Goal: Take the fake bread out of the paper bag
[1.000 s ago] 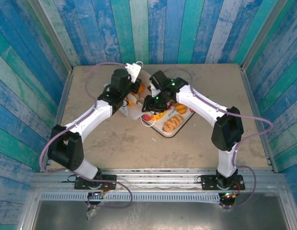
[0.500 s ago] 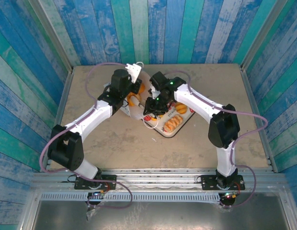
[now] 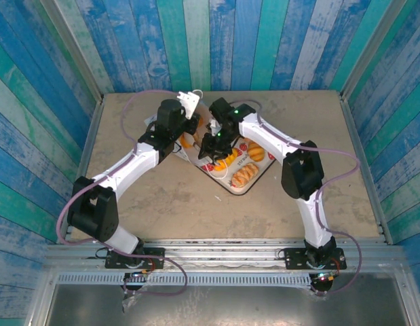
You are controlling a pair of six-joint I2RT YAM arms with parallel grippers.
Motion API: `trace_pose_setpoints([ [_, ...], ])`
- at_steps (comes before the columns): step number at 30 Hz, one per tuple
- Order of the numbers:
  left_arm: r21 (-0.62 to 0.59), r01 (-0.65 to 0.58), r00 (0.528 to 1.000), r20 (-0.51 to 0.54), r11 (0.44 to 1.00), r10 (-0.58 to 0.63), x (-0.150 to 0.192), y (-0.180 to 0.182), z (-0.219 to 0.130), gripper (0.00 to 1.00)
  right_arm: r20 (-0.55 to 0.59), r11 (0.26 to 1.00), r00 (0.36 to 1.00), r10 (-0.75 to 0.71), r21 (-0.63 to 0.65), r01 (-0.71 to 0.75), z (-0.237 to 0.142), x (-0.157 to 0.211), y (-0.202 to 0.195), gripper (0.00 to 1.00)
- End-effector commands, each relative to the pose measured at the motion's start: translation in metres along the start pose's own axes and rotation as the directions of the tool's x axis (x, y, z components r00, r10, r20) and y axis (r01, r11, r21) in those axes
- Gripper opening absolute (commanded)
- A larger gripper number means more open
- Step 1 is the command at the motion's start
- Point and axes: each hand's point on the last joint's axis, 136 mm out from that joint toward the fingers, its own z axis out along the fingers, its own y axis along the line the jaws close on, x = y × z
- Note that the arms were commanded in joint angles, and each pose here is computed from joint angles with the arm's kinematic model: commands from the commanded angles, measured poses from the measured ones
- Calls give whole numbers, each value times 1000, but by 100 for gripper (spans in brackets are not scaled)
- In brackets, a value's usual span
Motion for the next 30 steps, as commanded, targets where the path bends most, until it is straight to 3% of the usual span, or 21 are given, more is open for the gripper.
trace_pose_setpoints([
  [1, 22, 19, 992, 124, 1000, -22, -38, 0, -18, 0, 20, 1000, 1000, -3, -20, 4, -6, -11, 6, 47],
  [8, 32, 18, 990, 136, 999, -22, -42, -1, -19, 0, 11, 999, 1000, -12, 44, 11, -1, -25, -4, 46],
  [17, 28, 10, 992, 128, 1000, -14, -40, -1, -19, 0, -11, 997, 1000, -4, 77, 5, 9, -28, -17, 33],
  [19, 17, 13, 992, 122, 1000, -15, -38, 1, -18, 0, -7, 997, 1000, -11, 76, 12, 7, -28, -17, 27],
  [21, 0, 17, 993, 114, 1000, -17, -36, 4, -17, 0, 1, 997, 1000, -19, 77, 19, 3, -30, -15, 14],
  [24, -34, 34, 995, 92, 999, -31, -30, 9, -14, 0, 15, 996, 999, -40, 77, 39, -6, -30, -10, 6],
  [30, -99, 74, 995, 75, 992, -66, -26, 20, -9, 0, 65, 993, 994, -90, 87, 84, -33, -24, 3, 1],
])
